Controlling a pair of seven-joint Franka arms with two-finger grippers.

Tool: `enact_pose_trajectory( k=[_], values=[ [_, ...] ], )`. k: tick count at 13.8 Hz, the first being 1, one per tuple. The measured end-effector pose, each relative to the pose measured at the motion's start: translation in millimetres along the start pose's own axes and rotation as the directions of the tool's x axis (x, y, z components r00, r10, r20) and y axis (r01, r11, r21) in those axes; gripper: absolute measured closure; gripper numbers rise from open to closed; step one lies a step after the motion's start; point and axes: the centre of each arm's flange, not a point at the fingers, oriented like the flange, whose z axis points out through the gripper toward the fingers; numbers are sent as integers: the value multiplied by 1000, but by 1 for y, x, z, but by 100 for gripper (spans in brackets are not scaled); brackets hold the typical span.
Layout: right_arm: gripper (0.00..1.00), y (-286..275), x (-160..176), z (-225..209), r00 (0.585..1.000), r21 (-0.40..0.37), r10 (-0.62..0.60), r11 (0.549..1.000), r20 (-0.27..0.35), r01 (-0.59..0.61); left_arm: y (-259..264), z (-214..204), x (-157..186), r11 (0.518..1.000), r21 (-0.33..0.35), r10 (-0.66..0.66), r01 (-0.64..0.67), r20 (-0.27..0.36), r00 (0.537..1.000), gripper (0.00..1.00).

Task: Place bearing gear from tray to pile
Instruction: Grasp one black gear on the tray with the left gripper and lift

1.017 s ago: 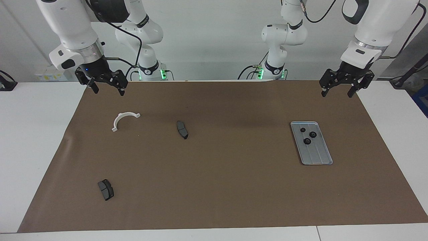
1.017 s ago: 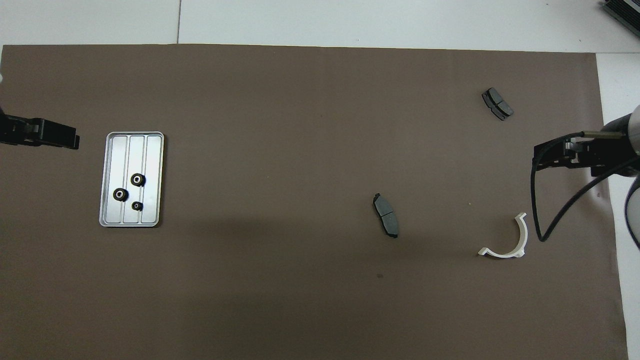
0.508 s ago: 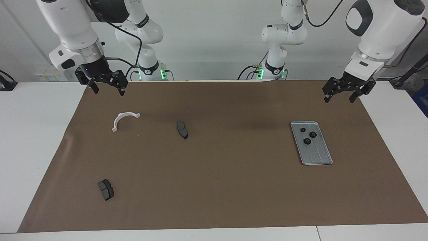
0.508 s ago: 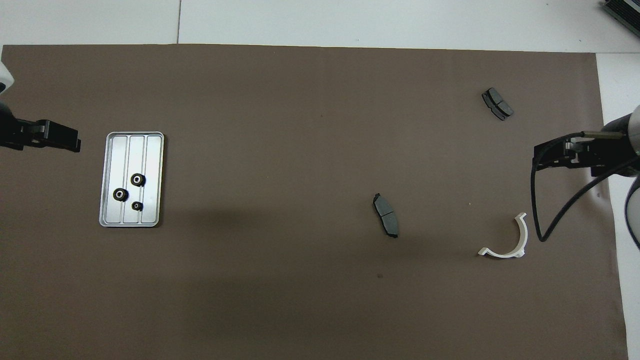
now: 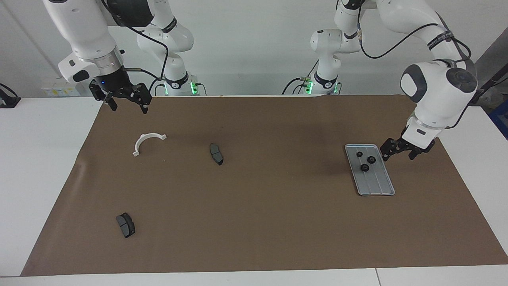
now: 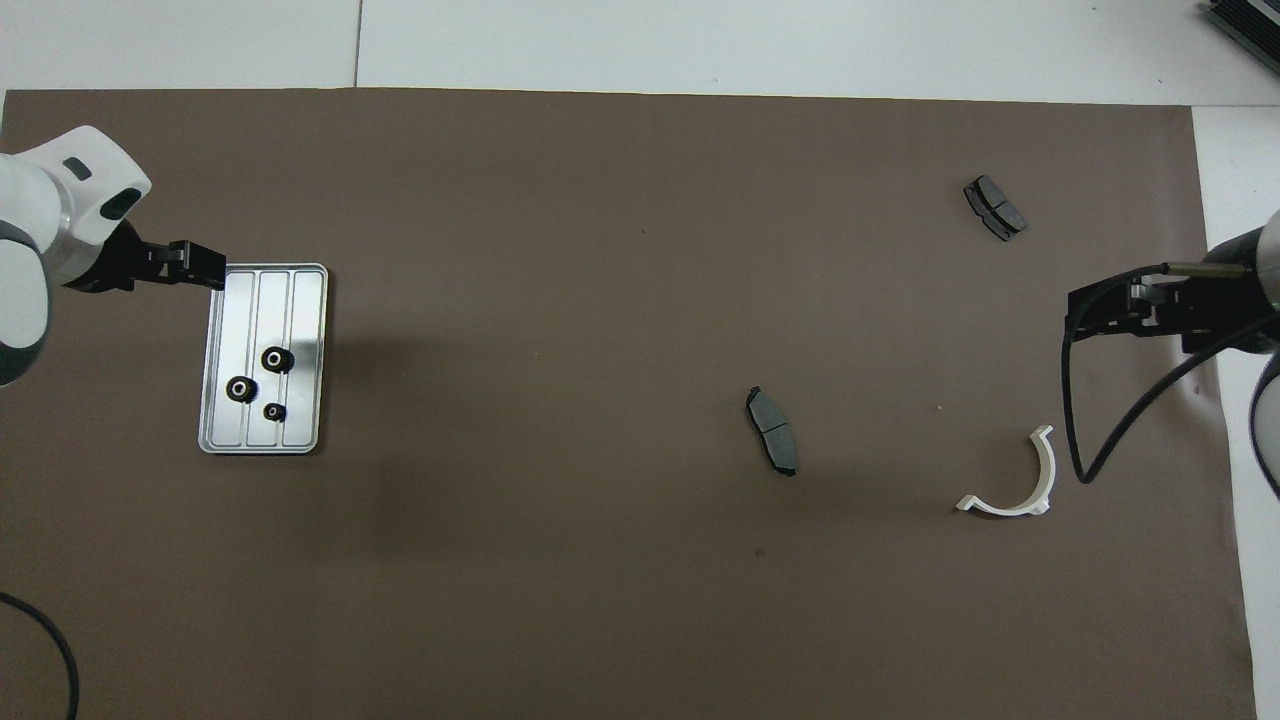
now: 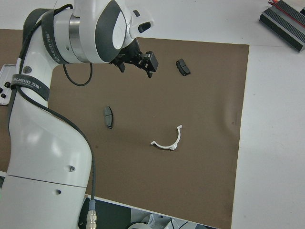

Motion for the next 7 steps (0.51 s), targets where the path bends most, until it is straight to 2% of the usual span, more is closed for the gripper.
enact_pose_trajectory(
  k=[3,5,7],
  values=[
    [0,0,0,0,1000,0,0,1000,0,0,-4,64,-6,1000,6,-7,7,15,1000,0],
    [0,0,0,0,1000,0,0,1000,0,0,-8,90,-13,1000,7,-14,14,25,1000,0],
    [0,0,0,0,1000,0,0,1000,0,0,-4,107,-24,1000,3,-8,8,49,999,4]
  ],
)
